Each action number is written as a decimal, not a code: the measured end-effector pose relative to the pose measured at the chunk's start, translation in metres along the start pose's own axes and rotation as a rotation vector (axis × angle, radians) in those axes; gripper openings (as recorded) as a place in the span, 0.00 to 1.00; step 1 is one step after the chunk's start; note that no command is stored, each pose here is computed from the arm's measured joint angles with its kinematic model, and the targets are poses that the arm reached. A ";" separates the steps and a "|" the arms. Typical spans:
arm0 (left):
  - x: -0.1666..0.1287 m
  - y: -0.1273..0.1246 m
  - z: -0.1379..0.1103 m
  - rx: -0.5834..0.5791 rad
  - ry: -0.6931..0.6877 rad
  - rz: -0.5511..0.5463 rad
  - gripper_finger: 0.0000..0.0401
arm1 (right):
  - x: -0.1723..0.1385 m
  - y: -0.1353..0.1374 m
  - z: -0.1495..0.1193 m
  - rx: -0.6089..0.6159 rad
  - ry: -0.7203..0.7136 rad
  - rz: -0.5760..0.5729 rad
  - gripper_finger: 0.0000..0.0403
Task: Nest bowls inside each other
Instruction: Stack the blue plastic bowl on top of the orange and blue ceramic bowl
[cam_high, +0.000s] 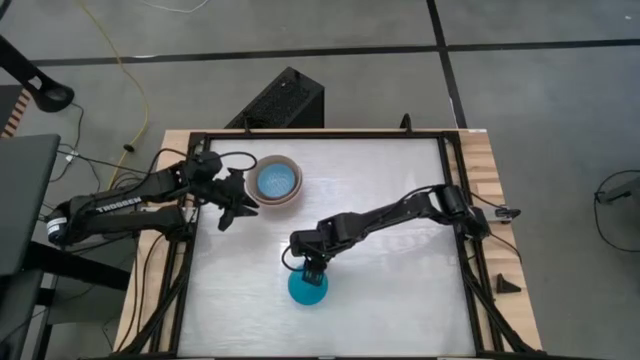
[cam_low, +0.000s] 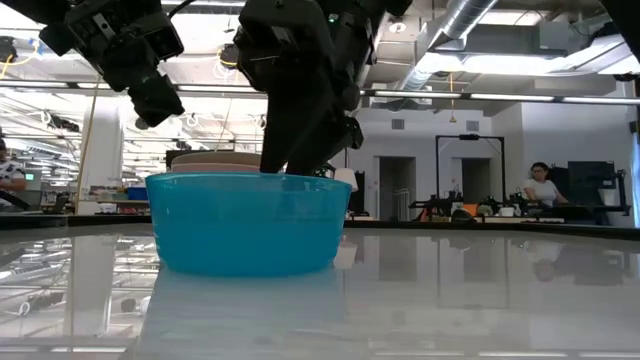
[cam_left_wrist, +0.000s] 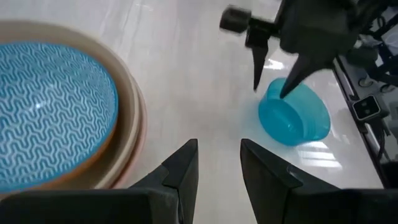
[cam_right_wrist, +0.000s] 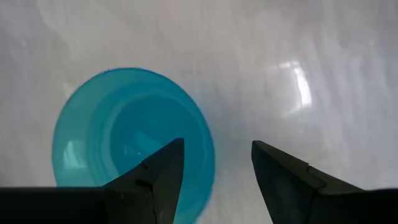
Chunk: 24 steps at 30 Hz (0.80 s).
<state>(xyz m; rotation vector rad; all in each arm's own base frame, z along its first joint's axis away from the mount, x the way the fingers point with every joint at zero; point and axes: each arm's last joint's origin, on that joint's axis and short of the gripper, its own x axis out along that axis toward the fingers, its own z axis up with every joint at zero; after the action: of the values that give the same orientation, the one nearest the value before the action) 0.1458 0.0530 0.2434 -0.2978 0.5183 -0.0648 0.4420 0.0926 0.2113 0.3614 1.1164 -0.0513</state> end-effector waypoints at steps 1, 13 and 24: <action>0.000 0.000 0.001 0.003 -0.005 0.000 0.27 | 0.003 -0.001 -0.001 0.003 -0.009 0.009 0.55; 0.000 0.000 0.000 -0.008 -0.001 0.000 0.27 | 0.031 -0.013 -0.016 0.081 -0.005 0.112 0.45; 0.000 0.000 0.000 -0.107 -0.002 0.006 0.27 | 0.013 -0.048 -0.004 0.048 0.079 0.175 0.06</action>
<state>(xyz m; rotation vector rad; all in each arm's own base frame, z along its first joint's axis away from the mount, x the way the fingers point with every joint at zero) 0.1458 0.0532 0.2434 -0.4005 0.5218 -0.0316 0.4334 0.0505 0.1861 0.5071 1.1591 0.0917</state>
